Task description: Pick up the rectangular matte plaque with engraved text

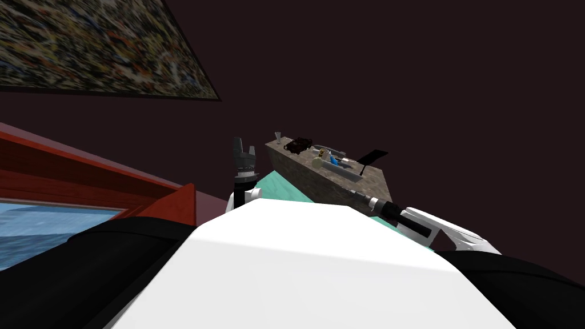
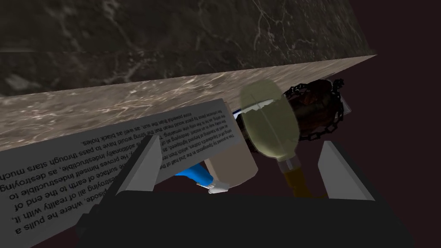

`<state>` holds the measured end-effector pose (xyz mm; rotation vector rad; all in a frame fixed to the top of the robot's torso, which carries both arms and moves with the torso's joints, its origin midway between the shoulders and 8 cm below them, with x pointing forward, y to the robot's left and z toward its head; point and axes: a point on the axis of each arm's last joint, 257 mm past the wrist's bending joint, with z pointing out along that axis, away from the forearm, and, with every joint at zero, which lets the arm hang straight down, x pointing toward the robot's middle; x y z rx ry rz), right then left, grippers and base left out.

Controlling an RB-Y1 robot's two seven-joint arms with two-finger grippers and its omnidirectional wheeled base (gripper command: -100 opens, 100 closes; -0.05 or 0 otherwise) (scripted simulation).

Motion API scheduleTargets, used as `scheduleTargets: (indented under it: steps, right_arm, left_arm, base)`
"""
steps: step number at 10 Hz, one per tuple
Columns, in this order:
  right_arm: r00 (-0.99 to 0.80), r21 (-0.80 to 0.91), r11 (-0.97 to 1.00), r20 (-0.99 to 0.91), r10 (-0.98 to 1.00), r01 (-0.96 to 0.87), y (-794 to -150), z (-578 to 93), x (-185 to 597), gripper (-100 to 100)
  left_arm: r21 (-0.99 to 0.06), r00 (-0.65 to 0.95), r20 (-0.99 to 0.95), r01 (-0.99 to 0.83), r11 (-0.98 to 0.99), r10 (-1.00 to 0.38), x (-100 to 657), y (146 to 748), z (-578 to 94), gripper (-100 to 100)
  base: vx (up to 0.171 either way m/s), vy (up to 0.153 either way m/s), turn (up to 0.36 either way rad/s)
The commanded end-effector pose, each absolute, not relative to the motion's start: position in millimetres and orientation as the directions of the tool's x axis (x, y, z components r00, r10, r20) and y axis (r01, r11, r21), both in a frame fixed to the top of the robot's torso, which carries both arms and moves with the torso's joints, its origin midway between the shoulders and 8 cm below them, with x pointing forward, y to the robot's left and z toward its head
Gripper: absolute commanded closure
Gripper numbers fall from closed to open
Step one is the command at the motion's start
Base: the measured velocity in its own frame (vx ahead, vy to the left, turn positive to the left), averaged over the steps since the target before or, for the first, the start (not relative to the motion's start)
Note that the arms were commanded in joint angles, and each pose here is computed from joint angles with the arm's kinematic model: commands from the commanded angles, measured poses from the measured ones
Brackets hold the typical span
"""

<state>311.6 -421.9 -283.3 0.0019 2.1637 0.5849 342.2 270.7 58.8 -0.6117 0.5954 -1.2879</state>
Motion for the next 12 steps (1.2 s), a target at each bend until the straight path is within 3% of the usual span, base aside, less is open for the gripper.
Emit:
scheduleTargets:
  steps: [1, 12]
  right_arm:
    - [-0.652, 0.345, 0.916, -0.746, 0.137, -0.203, -444, -292, 305, -100]
    - [-0.743, 0.045, 0.948, -0.633, -0.218, -0.316, -532, -274, 295, -100]
  left_arm:
    - [-0.709, 0.178, -0.064, 0.685, 0.170, -0.982, 342, 271, 59, 0]
    - [-0.709, 0.178, -0.064, 0.685, 0.170, -0.982, 342, 271, 59, 0]
  base:
    - [0.048, 0.044, 0.062]
    - [0.043, 0.036, 0.039]
